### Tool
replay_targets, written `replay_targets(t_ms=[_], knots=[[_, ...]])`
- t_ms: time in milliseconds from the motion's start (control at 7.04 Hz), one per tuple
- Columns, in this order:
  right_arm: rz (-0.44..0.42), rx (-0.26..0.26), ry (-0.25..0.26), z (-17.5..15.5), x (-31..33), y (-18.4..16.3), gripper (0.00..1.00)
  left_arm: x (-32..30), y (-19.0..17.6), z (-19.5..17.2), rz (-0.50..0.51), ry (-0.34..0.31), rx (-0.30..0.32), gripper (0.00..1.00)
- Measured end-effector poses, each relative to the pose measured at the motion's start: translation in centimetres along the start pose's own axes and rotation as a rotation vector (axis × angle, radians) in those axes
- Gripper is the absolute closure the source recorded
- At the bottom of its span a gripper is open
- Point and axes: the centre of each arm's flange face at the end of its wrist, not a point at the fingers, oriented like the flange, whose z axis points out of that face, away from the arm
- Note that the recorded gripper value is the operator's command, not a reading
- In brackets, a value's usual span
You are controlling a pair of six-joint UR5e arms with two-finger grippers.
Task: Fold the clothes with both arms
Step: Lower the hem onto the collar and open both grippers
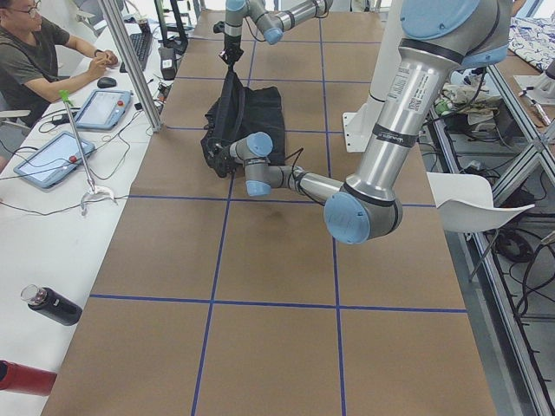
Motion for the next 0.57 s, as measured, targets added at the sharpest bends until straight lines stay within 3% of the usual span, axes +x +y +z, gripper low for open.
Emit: replay_targets(t_ms=[568], knots=[[-0.013,0.020,0.000,2.5,-1.0,0.1,0.67,-1.6,-1.2,1.4,-0.007,-0.008,0.008,0.99]])
